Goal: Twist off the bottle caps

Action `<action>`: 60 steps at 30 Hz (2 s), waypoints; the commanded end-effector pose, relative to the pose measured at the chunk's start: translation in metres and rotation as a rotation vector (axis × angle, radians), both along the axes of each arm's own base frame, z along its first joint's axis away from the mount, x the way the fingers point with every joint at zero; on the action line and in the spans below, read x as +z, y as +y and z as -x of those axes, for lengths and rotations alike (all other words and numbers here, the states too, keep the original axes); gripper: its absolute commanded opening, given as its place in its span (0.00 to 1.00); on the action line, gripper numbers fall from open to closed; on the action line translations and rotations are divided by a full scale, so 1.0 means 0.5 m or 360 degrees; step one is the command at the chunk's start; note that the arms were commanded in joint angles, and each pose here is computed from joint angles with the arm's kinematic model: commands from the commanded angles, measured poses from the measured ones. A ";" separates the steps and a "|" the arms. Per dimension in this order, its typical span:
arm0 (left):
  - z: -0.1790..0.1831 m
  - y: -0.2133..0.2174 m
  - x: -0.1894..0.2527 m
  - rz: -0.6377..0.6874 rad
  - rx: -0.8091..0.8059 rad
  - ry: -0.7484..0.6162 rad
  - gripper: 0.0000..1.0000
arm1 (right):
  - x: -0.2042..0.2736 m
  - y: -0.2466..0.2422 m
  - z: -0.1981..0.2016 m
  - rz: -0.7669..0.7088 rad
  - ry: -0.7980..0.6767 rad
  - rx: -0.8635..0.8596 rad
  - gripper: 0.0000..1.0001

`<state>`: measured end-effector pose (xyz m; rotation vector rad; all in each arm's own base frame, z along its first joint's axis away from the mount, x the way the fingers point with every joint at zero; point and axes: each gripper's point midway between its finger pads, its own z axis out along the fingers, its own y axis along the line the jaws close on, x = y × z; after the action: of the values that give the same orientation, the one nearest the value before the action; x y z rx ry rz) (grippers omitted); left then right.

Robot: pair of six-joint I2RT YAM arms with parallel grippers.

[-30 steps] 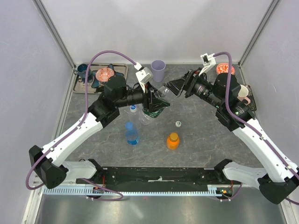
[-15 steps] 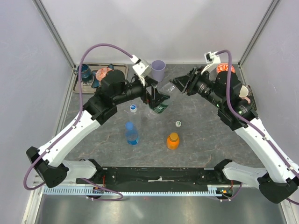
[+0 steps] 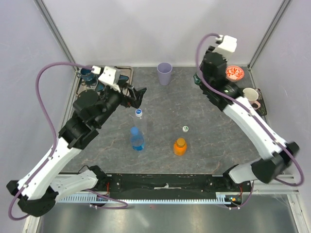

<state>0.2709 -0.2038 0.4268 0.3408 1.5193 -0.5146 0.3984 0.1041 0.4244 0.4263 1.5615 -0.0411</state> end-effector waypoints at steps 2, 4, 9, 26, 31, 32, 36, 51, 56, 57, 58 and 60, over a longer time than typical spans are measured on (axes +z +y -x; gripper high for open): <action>0.033 -0.001 -0.016 0.0095 -0.0083 0.0028 1.00 | -0.061 -0.105 -0.078 0.0253 0.0105 -0.0431 0.00; 0.043 -0.001 -0.032 0.0079 -0.0107 0.0068 1.00 | -0.087 -0.108 -0.108 0.0257 0.0122 -0.0400 0.00; 0.058 0.006 -0.071 0.0080 -0.0118 0.0136 1.00 | -0.156 -0.131 -0.163 0.0272 0.0182 -0.0417 0.00; 0.061 0.007 -0.151 0.0056 -0.0114 0.0222 1.00 | -0.401 -0.127 -0.231 0.0243 0.0413 -0.0404 0.00; 0.058 0.006 -0.150 0.0066 -0.0104 0.0225 1.00 | -0.421 -0.122 -0.224 0.0237 0.0464 -0.0351 0.10; 0.059 0.006 -0.148 0.0071 -0.0104 0.0222 1.00 | -0.425 -0.121 -0.222 0.0234 0.0478 -0.0340 0.13; 0.057 0.004 -0.150 0.0074 -0.0104 0.0230 1.00 | -0.446 -0.126 -0.212 0.0204 0.0569 -0.0301 0.26; 0.054 0.001 -0.154 0.0043 -0.0110 0.0237 1.00 | -0.429 -0.143 -0.191 0.0115 0.0619 -0.0272 0.61; 0.053 -0.003 -0.155 0.0037 -0.0117 0.0244 1.00 | -0.421 -0.144 -0.187 0.0107 0.0624 -0.0259 0.70; 0.052 -0.003 -0.156 0.0037 -0.0117 0.0245 1.00 | -0.417 -0.142 -0.186 0.0102 0.0616 -0.0254 0.72; 0.052 -0.004 -0.154 0.0041 -0.0120 0.0244 1.00 | -0.415 -0.143 -0.186 0.0101 0.0616 -0.0254 0.73; 0.053 -0.005 -0.156 0.0041 -0.0124 0.0248 1.00 | -0.411 -0.140 -0.185 0.0096 0.0611 -0.0243 0.75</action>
<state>0.2458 -0.2012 0.3315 0.3680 1.6972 -0.5822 0.4927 0.0328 0.1863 0.4889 1.9520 -0.3610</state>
